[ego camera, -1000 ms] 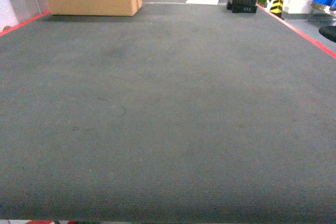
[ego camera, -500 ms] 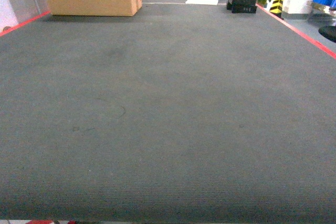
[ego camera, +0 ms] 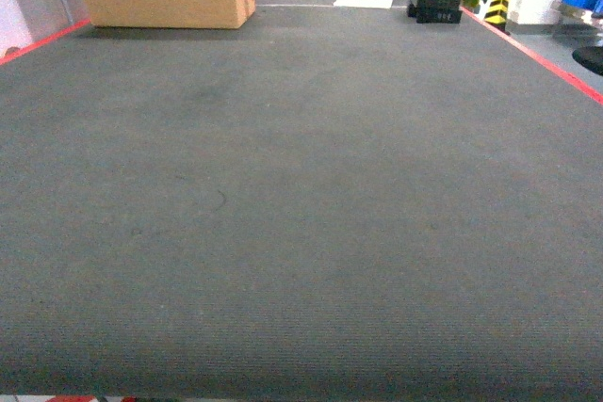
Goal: Sort blue parts and orange caps into right shelf containers
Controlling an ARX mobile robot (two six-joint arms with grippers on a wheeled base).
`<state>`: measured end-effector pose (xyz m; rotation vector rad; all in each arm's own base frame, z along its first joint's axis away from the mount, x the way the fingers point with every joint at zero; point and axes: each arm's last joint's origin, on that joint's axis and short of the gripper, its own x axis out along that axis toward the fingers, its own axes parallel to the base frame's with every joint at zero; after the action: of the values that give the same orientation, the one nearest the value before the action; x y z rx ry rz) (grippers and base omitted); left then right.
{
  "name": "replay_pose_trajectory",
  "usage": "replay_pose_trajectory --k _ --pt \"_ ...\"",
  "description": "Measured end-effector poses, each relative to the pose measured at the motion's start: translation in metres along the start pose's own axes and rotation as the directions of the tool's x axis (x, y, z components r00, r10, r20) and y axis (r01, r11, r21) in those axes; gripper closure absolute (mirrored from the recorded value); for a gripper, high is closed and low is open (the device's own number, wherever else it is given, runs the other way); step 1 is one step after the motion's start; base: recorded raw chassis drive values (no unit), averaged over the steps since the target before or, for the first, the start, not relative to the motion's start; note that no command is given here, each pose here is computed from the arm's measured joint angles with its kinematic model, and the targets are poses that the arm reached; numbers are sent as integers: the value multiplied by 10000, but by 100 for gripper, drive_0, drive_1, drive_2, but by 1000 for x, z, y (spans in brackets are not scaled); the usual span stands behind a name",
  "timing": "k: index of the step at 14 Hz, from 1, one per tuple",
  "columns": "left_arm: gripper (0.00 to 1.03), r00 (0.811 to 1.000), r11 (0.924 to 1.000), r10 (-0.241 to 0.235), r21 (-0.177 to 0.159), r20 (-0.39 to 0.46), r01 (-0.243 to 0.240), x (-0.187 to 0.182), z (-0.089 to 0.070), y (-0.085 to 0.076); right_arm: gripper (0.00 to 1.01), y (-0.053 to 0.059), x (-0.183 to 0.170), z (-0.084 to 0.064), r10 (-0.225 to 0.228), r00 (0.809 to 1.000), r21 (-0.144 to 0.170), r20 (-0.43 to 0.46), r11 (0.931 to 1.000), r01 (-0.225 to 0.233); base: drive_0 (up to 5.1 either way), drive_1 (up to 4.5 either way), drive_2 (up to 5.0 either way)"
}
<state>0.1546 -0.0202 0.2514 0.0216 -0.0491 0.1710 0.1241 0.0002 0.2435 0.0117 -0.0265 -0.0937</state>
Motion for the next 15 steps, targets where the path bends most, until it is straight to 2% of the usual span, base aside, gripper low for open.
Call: replay_pose_trajectory --k 1,2,3,4,5,6,8,9,11,13,15 --pt "59 9991 9993 -383 0 -157 383 -1 -2 1 57 -2 -1 -2 113 9998 -19 -152 9999 -113 0 0 0" --pt "59 9923 9930 -1180 -46 -377 1179 -7 -11 5 57 -3 -4 -12 485 9985 -20 -263 9988 -486 0 0 0" --pt "59 9867 9878 -1556 -121 -480 1552 -11 -21 7 57 -1 -6 -19 907 9955 -27 -272 9959 -909 0 0 0" --pt "59 9828 9844 -1760 -175 -550 1753 -15 -30 8 57 -1 -7 -27 925 9951 -34 -348 9957 -927 0 0 0" --pt "59 9836 9856 -1690 -169 -624 1683 -17 -38 11 57 -1 -9 -35 928 9949 -34 -402 9957 -931 0 0 0" --pt "59 9812 9832 -1825 -191 -633 1817 -19 -43 16 57 -2 -11 -39 933 9950 -34 -356 9956 -935 0 0 0" --pt "59 9873 9884 -1515 -207 -477 1506 -25 -51 25 57 -2 -13 -47 930 9951 -34 -326 9956 -931 0 0 0" --pt "59 9845 9856 -1688 -212 -484 1679 -27 -55 24 57 -2 -14 -51 937 9950 -34 -341 9956 -939 0 0 0" --pt "59 9829 9847 -1739 -218 -601 1728 -32 -63 24 57 -2 -17 -56 934 9952 -34 -291 9956 -935 0 0 0" --pt "59 9833 9847 -1738 -218 -532 1728 -35 -67 25 57 -3 -24 -65 946 9929 -33 -718 9955 -951 0 0 0" --pt "59 9832 9847 -1738 -218 -555 1728 -39 -71 25 57 -4 -28 -65 938 9953 -38 -257 9956 -939 0 0 0"
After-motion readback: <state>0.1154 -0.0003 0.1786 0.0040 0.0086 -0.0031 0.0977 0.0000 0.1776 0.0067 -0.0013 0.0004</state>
